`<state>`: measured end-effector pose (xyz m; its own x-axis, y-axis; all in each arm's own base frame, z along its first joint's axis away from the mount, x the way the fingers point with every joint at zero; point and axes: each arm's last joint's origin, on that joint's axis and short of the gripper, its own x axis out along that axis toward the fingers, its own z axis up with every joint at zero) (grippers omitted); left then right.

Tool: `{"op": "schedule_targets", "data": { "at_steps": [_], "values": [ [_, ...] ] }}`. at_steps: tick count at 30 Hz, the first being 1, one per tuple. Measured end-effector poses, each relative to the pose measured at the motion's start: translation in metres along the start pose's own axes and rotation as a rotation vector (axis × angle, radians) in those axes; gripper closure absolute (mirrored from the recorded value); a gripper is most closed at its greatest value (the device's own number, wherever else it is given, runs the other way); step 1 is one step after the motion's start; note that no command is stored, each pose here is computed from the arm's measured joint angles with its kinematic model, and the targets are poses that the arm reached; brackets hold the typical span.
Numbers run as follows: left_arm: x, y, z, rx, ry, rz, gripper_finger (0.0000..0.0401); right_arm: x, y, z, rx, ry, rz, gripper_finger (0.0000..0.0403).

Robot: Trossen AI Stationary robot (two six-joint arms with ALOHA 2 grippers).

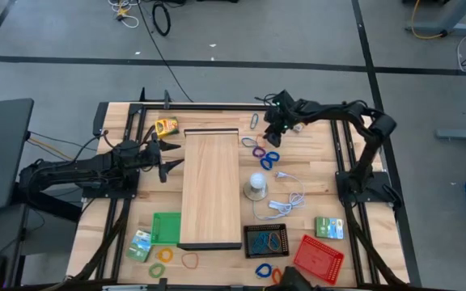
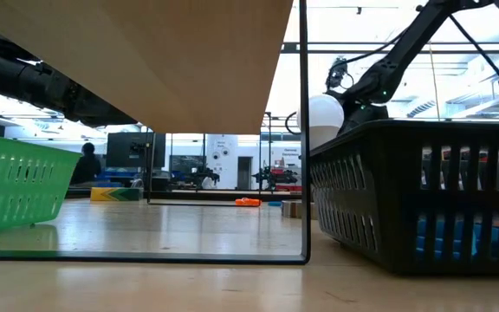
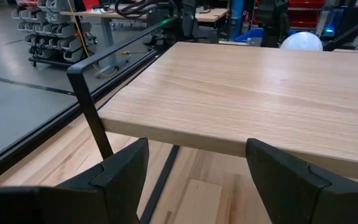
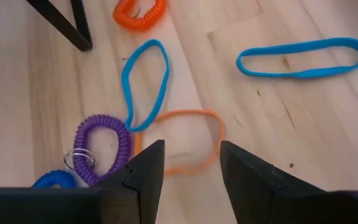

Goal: Pick & Place Office Desk Supplies
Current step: Put the top orange rubber band into the black bin

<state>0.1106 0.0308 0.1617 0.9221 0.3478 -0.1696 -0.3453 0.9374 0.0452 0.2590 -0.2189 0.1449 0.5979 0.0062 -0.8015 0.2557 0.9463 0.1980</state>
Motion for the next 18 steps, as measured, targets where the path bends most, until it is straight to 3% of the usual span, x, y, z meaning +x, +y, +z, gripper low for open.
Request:
{"op": "schedule_targets", "data": {
  "at_steps": [9, 18],
  "values": [
    [0.000, 0.000, 0.000, -0.003, 0.000, 0.000, 0.0128, 0.017, 0.002, -0.003, -0.005, 0.034, -0.024, 0.0240],
    [0.000, 0.000, 0.000, -0.003, 0.000, 0.000, 0.0128, 0.019, 0.006, -0.004, 0.005, 0.086, -0.133, 0.0240]
  ]
}}
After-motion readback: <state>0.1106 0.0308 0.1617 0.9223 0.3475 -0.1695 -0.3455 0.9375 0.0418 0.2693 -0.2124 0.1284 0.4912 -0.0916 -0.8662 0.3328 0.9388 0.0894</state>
